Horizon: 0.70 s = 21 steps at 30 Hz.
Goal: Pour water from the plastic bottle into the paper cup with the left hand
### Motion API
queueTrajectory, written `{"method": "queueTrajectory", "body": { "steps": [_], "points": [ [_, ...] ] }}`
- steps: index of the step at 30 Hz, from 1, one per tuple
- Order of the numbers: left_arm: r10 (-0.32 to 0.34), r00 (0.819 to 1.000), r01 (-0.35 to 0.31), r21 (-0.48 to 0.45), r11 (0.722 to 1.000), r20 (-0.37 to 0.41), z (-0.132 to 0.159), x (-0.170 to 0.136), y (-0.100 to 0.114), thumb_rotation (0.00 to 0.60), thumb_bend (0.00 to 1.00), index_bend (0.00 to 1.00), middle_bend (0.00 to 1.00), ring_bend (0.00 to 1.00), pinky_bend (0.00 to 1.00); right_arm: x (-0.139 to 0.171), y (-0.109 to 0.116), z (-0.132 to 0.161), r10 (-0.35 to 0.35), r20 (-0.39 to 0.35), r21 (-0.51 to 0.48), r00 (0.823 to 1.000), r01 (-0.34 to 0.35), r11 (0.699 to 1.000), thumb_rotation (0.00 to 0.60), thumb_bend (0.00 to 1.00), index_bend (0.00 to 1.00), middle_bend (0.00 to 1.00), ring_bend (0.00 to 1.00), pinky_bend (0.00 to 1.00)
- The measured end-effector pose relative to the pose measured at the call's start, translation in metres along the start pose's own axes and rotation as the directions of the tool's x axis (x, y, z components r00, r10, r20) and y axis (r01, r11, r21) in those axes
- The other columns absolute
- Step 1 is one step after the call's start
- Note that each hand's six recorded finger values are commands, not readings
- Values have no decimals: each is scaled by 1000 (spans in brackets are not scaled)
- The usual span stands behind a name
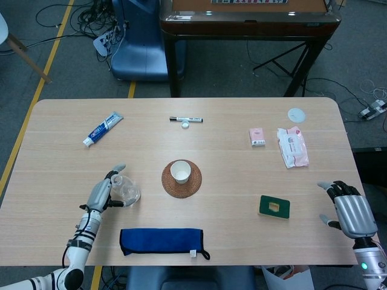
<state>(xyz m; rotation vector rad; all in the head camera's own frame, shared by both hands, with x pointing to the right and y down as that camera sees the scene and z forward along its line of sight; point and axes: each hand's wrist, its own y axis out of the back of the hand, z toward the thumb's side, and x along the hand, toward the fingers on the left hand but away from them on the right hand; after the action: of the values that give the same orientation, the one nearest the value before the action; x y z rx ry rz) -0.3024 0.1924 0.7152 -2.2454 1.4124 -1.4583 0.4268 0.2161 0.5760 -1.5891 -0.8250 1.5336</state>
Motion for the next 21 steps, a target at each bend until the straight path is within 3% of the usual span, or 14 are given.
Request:
{"method": "queueTrajectory", "body": {
  "steps": [4,15,21],
  "points": [
    [15,1000,-15,-7,1000,-12,0,1,-1,600,24,77,67,94,237,0,0,0,0,0,0,1000,0,1000,600,11,266,327,209,333],
    [8,1000,-9,-51,999,-12,-1,2,-3,600,24,304,219,109,232,1,-1,0,2,0,1,1000,-2,1000,600,11,265,327,209,333],
    [-6,1000,5,-55,998,-16,-3,7,-4,600,24,354,276,118,224,0,-2,1,5,0,3,1000,-5,1000,600,11,266,327,209,333]
  ]
}}
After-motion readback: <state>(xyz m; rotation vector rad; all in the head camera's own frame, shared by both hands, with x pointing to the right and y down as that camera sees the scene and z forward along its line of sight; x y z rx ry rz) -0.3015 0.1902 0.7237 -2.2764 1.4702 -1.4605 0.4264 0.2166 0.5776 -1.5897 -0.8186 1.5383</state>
